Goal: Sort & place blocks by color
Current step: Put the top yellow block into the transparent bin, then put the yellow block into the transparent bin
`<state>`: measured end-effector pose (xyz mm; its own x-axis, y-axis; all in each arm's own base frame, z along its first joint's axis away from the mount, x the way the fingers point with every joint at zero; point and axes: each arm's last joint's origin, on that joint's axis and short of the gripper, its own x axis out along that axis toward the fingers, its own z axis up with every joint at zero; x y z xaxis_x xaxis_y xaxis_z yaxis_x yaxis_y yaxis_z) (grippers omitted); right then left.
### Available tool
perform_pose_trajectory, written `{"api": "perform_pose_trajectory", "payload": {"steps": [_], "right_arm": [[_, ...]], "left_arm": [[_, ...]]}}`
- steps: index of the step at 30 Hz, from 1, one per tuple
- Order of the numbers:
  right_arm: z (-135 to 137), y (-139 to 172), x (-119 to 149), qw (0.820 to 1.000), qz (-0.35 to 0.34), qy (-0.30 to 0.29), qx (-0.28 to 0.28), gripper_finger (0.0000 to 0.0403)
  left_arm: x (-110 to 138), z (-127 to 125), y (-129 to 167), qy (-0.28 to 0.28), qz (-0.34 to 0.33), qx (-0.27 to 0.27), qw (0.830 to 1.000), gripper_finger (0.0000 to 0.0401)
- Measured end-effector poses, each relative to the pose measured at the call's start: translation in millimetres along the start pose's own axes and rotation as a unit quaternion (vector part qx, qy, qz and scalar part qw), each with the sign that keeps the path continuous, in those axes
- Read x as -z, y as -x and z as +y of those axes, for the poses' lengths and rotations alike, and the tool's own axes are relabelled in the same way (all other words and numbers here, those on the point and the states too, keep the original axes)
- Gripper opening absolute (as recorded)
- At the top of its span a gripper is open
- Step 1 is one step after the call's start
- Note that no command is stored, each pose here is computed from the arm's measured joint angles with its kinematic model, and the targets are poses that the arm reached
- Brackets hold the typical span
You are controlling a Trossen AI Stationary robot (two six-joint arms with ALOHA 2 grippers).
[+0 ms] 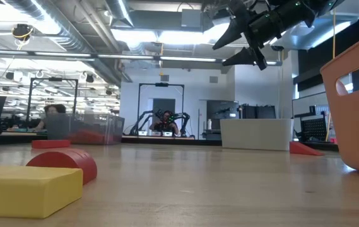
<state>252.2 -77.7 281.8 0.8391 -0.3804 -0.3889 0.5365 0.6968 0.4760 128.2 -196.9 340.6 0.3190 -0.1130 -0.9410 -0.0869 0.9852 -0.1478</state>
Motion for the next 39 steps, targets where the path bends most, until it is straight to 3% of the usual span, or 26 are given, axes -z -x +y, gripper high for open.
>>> {"api": "perform_pose_trajectory", "payload": {"steps": [4,10,13,20,27,31,35,39], "right_arm": [[0,0,0,1.0,0.001,0.0,-0.001,0.0268],[0,0,0,1.0,0.001,-0.001,-0.001,0.0268],[0,0,0,1.0,0.0,0.0,-0.001,0.0268],[4,0,-3,0.999,-0.004,0.012,-0.039,0.0268],[7,1,-6,0.997,-0.018,0.044,-0.059,0.0268],[9,1,-7,0.994,-0.014,0.066,-0.087,0.0268],[11,1,-7,0.99,-0.012,0.093,-0.108,0.0268],[11,1,-7,0.987,-0.013,0.116,-0.11,0.0268]], "left_arm": [[28,-12,-31,-0.01,0.024,-0.029,0.999,0.0017],[45,-19,-76,-0.006,0.014,0.021,1.0,0.0017],[49,-12,-92,0.0,0.025,0.013,1.0,0.0023],[36,-2,-100,0.025,0.022,-0.006,0.999,0.0099],[26,4,-91,0.072,0.072,0.035,0.994,0.0181],[5,0,-64,0.109,0.057,0.096,0.988,0.0219],[-31,-1,-41,0.12,0.019,0.126,0.985,0.0232],[-74,-2,-47,0.097,0.02,0.091,0.991,0.0233]]}}
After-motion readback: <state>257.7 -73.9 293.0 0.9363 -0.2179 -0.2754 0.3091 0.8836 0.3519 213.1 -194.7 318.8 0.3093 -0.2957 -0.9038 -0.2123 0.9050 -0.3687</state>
